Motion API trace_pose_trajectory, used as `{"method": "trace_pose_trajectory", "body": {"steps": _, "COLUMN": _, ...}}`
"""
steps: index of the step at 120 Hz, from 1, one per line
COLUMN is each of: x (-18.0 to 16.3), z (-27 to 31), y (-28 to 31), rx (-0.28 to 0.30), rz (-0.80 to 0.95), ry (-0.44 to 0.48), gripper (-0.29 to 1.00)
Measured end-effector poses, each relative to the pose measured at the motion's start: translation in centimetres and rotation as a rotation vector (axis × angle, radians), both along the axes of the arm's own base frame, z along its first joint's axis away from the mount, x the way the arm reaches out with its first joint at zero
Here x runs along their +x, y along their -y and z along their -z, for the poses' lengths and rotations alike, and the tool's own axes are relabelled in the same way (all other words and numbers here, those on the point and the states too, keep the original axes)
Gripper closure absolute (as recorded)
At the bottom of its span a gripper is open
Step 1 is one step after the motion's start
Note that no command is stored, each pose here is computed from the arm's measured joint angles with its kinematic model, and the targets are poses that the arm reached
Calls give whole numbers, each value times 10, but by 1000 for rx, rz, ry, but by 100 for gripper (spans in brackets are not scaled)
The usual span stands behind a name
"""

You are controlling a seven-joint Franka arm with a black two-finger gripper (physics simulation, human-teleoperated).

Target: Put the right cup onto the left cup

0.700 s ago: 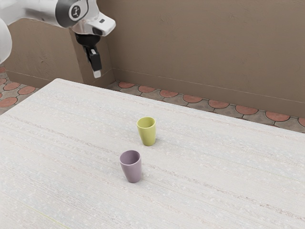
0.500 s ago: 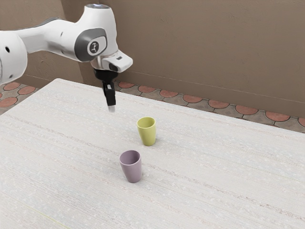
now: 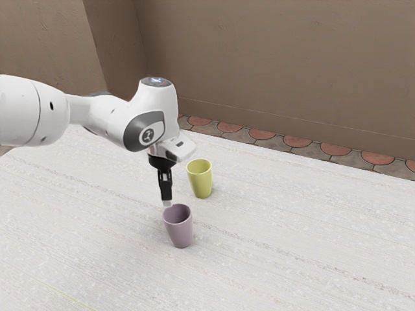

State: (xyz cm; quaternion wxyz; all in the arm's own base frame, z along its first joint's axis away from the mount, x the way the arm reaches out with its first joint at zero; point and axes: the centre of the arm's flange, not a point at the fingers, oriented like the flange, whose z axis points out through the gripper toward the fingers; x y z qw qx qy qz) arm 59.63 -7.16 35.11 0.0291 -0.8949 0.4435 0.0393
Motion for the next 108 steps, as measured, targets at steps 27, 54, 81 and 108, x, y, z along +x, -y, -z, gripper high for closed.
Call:
{"method": "trace_pose_trajectory", "body": {"steps": 27, "x": 6, "z": 17, "y": 19, "rx": 10, "rz": 35, "ry": 21, "gripper": 7}}
{"method": "trace_pose_trajectory", "body": {"steps": 54, "x": 6, "z": 31, "y": 36, "rx": 5, "rz": 42, "ry": 23, "gripper": 56}}
{"method": "trace_pose_trajectory", "body": {"steps": 81, "x": 4, "z": 37, "y": 41, "rx": -7, "rz": 1, "ry": 30, "gripper": 71}}
{"method": "trace_pose_trajectory", "body": {"steps": 108, "x": -1, "z": 38, "y": 40, "rx": -9, "rz": -35, "ry": 34, "gripper": 76}}
